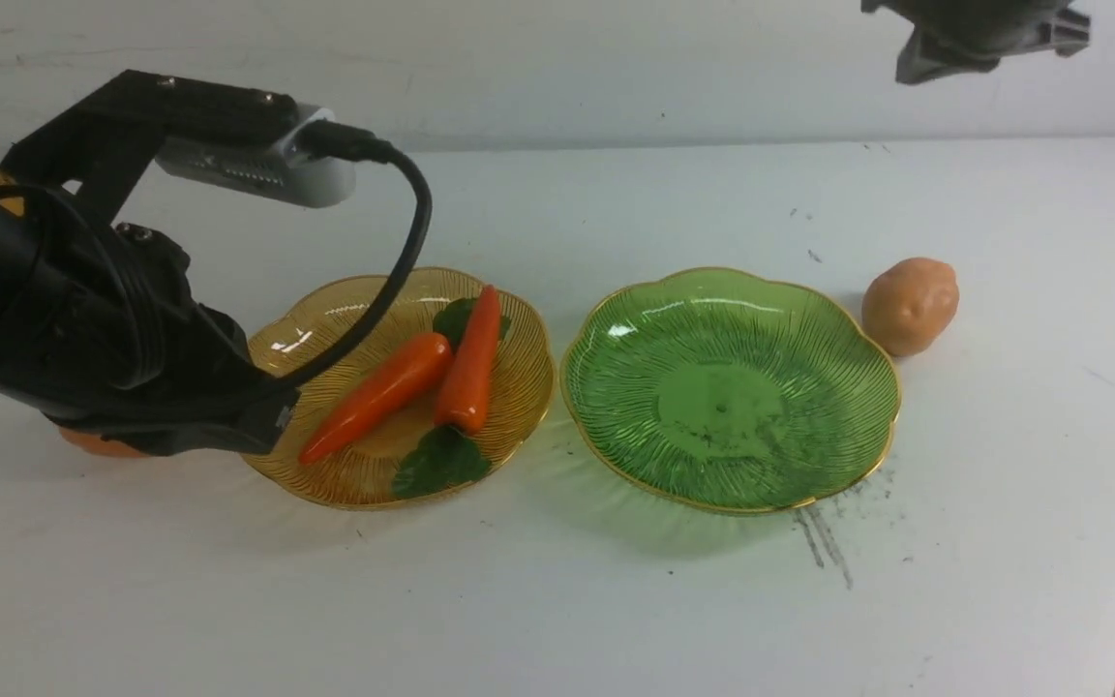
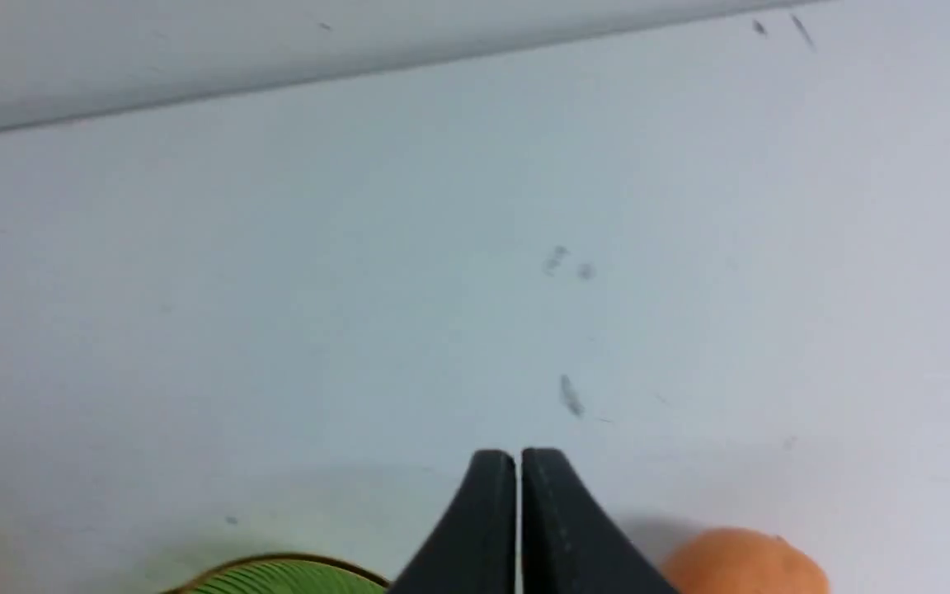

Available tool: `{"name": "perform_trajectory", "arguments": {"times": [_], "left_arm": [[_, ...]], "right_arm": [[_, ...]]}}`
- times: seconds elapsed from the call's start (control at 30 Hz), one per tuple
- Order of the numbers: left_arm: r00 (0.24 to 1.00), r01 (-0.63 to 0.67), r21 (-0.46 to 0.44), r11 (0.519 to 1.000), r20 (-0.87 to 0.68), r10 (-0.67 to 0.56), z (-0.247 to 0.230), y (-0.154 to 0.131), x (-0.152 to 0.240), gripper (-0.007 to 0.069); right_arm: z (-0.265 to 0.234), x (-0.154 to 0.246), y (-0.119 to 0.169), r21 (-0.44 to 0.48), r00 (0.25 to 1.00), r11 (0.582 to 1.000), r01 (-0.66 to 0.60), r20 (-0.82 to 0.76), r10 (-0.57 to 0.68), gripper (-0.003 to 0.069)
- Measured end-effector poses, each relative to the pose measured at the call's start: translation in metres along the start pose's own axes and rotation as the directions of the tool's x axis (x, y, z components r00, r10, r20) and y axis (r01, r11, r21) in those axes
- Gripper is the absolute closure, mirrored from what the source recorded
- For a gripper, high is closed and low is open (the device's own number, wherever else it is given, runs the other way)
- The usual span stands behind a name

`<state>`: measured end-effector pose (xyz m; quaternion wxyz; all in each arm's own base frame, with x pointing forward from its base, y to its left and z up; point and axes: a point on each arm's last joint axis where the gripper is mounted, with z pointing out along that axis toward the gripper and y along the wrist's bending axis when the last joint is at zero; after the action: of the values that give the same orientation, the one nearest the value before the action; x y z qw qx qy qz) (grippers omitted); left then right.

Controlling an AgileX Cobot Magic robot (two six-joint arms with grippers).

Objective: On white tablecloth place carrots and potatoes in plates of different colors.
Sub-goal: 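Put the potato onto the plate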

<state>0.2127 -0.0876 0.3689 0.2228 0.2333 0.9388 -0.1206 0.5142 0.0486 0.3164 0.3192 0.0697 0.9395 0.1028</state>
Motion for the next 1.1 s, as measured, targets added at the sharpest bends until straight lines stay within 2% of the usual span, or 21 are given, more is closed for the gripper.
{"name": "perform_trajectory", "arguments": {"times": [0.1,0.17,0.2,0.33,0.37,0.4,0.43,0.5,0.63,0.83,0.93,1.03,1.1], "left_arm": [[1.0,-0.006,-0.016,1.0,-0.006,0.006,0.0,0.001,0.0,0.0629],[1.0,-0.011,-0.028,1.0,-0.008,0.01,0.0,0.003,0.001,0.0629],[1.0,-0.011,-0.028,1.0,-0.008,0.01,0.0,0.003,0.001,0.0629],[1.0,-0.01,-0.028,1.0,-0.008,0.01,0.0,0.003,0.001,0.0629],[1.0,-0.01,-0.028,1.0,-0.008,0.01,0.0,0.003,0.001,0.0629],[1.0,-0.01,-0.028,1.0,-0.008,0.01,0.0,0.003,0.001,0.0629],[1.0,-0.01,-0.029,1.0,-0.008,0.01,0.0,0.003,0.001,0.0629],[1.0,-0.01,-0.029,1.0,-0.008,0.01,0.0,0.003,0.001,0.0629],[1.0,-0.011,-0.031,0.999,-0.009,0.01,0.0,0.003,0.001,0.0629],[1.0,-0.011,-0.031,0.999,-0.009,0.01,0.0,0.003,0.001,0.0629],[1.0,-0.011,-0.031,0.999,-0.009,0.01,0.0,0.003,0.001,0.0629],[1.0,-0.011,-0.031,0.999,-0.009,0.01,0.0,0.003,0.001,0.0629],[1.0,-0.011,-0.031,0.999,-0.009,0.01,0.0,0.003,0.001,0.0629]], "right_arm": [[0.016,0.011,-0.009,0.048,0.998,0.999,0.006,-0.065,-0.003,0.058],[0.032,0.024,-0.017,0.097,0.992,0.995,0.025,-0.129,-0.012,0.0464],[0.033,0.025,-0.018,0.101,0.991,0.995,0.026,-0.134,-0.012,0.0445],[0.049,0.032,-0.027,0.13,0.985,0.991,0.015,-0.171,0.007,0.0244],[0.057,0.035,-0.032,0.145,0.982,0.989,-0.019,-0.183,0.046,0.0164],[0.059,0.036,-0.032,0.146,0.982,0.989,-0.024,-0.184,0.051,0.0141],[0.067,0.039,-0.036,0.163,0.977,0.984,-0.067,-0.189,0.098,0.006],[0.076,0.044,-0.038,0.177,0.97,0.979,-0.101,-0.2,0.136,0.0003],[0.094,0.052,-0.042,0.197,0.958,0.971,-0.136,-0.225,0.18,-0.0029],[0.113,0.063,-0.048,0.208,0.945,0.967,-0.147,-0.26,0.199,-0.0033],[0.119,0.066,-0.048,0.191,0.937,0.967,-0.168,-0.273,0.217,-0.0013],[0.12,0.067,-0.049,0.185,0.935,0.966,-0.177,-0.276,0.225,0.0046],[0.12,0.067,-0.049,0.182,0.937,0.969,-0.166,-0.277,0.213,0.0051]]}}
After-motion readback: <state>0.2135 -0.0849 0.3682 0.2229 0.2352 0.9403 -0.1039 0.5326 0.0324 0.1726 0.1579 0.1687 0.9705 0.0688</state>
